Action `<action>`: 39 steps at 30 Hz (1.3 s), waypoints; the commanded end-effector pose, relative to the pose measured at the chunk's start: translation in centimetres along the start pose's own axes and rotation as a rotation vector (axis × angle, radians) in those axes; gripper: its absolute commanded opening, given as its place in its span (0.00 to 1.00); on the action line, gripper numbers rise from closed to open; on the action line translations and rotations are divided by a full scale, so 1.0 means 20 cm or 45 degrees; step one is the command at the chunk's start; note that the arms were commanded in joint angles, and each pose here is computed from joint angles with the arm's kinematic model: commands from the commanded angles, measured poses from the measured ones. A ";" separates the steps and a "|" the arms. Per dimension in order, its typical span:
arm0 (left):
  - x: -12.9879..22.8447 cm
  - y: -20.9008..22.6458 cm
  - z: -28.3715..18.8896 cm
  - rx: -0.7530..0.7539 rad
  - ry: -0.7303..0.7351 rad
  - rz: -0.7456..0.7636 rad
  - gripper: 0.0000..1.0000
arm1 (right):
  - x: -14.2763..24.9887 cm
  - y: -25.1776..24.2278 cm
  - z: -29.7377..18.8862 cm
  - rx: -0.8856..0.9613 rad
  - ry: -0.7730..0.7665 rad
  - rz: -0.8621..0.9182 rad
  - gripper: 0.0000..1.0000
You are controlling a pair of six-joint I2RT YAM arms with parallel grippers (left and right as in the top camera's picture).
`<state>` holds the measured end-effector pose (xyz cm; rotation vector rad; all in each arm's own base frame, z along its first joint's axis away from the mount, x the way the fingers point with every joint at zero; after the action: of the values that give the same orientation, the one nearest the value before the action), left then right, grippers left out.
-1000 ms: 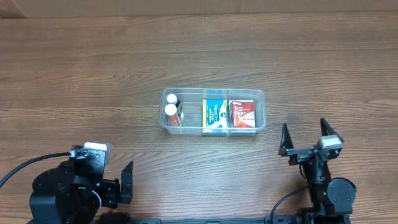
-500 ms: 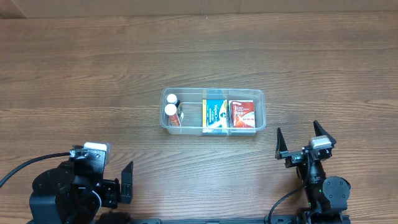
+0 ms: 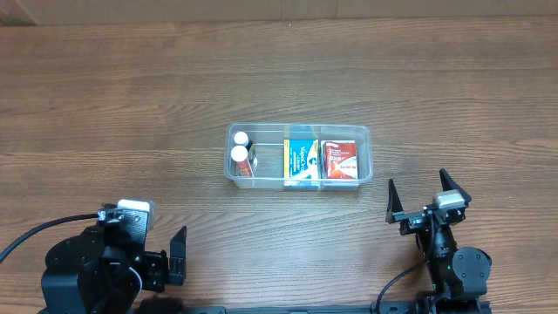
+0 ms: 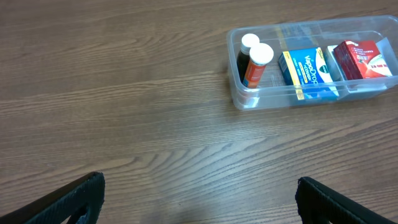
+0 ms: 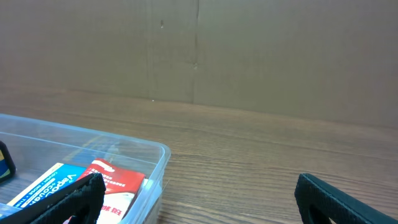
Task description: Pack container
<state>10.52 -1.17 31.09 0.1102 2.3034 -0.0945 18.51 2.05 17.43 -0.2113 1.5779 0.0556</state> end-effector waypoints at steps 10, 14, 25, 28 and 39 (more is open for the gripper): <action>0.00 0.01 0.00 -0.023 -0.006 0.018 1.00 | 0.00 0.01 0.00 -0.006 -0.012 -0.011 1.00; 0.03 0.01 0.00 -0.021 0.021 0.015 1.00 | 0.00 0.01 0.00 -0.006 -0.012 -0.011 1.00; 0.18 0.04 0.25 -0.066 -0.278 0.059 1.00 | 0.00 0.01 0.00 -0.006 -0.012 -0.011 1.00; 0.21 0.05 0.40 -0.077 -0.454 0.074 1.00 | 0.00 0.01 0.00 -0.006 -0.012 -0.011 1.00; 0.16 0.14 0.62 -0.227 -0.929 0.067 1.00 | 0.00 0.01 0.00 -0.006 -0.013 -0.011 1.00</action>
<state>17.27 -0.48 21.23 0.0810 1.6349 0.0026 18.50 2.05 17.46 -0.2113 1.5763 0.0555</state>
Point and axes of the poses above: each gripper's point midway between its finger pads, its own z axis out along the fingers, its own y axis along the line the jaws close on, x = y × z, the point moved 6 cm from there along -z, back along the fingers, and after that the axes turned 2 degrees about -z, right-handed, at the moved point
